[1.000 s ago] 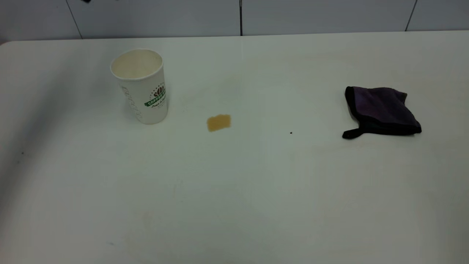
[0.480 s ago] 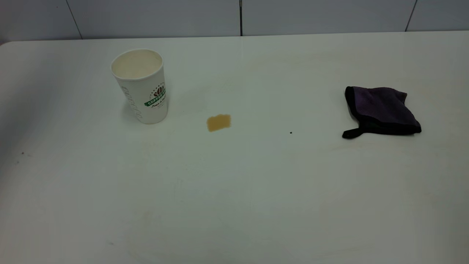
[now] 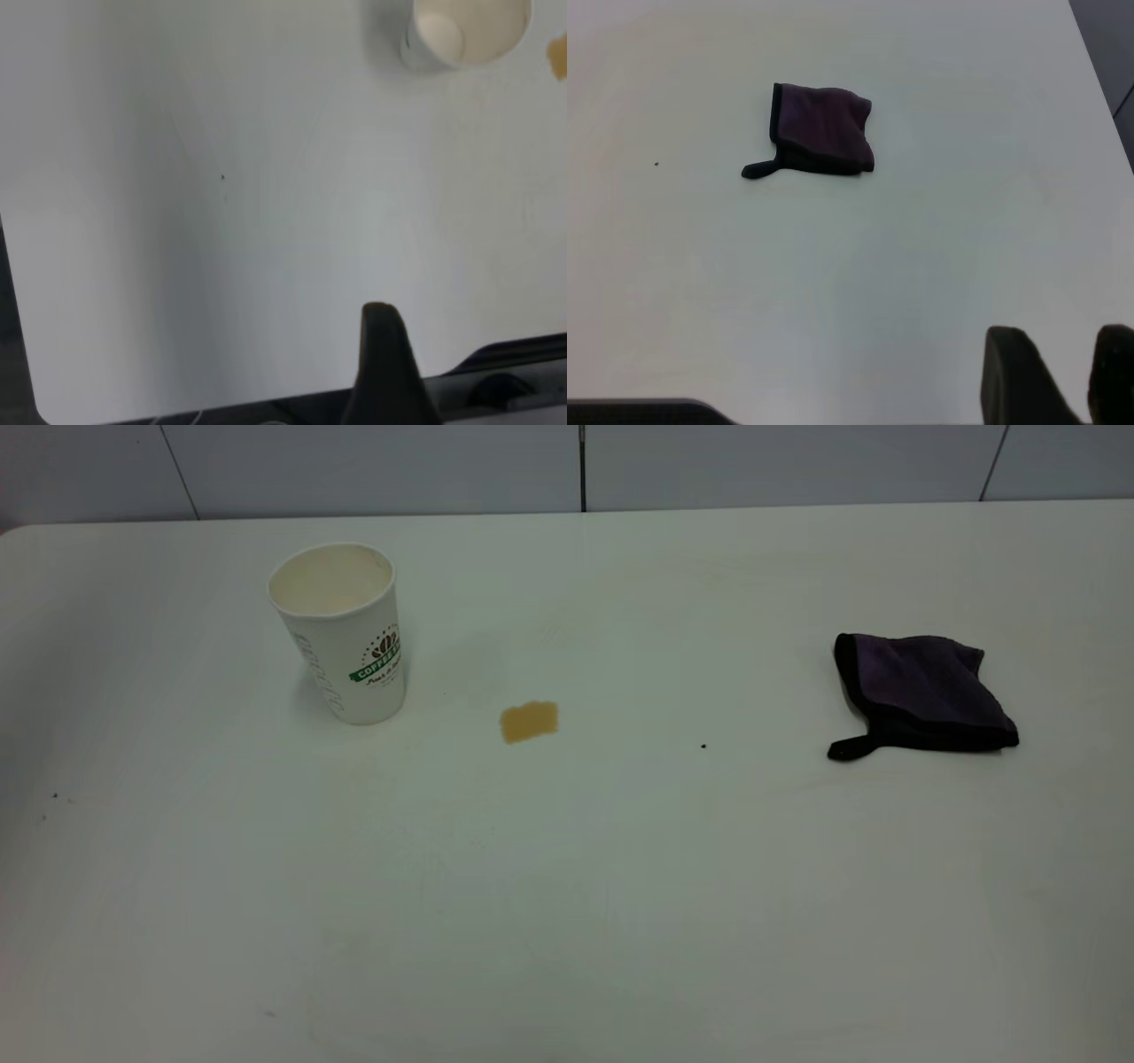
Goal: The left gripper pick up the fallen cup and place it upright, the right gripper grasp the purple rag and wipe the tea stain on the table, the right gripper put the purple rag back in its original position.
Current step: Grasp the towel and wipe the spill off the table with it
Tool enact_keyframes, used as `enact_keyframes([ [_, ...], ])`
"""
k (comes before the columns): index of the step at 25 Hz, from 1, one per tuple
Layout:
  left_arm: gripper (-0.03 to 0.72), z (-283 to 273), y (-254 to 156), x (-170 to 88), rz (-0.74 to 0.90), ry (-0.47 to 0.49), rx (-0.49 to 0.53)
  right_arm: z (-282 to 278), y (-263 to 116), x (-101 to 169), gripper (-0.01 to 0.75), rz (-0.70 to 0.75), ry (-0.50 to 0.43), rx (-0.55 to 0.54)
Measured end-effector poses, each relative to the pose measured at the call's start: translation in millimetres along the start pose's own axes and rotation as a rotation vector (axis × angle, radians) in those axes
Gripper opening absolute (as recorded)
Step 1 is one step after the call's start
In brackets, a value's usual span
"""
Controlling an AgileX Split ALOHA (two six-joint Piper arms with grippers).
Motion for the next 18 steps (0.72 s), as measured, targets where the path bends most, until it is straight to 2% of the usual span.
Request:
enact_keyframes([
  [6,0.492,6,-74,13,-0.099,0.021,0.082,0,0,0,0.239,0.000,0.000,0.000],
  [9,0.480,5,-101,21,-0.101,0.039,0.082,0,0,0,0.239,0.000,0.000,0.000],
  [13,0.473,0,-136,28,-0.099,0.041,0.053,0,0,0,0.239,0.000,0.000,0.000],
  [18,0.473,-8,-181,37,-0.096,0.032,-0.037,0,0,0,0.239,0.000,0.000,0.000],
])
Point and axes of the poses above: a point on each arm's last joint axis where the gripper is mounted, z pointing out along that axis toward the gripper, x along the wrist's bending axis when the last joint is at zero, y = z × x, the point moved 7 cm from there along z, pointing out along that axis toward the gripper, and after that the axes turned 15 degrees about -z, right-handed, at the moved point
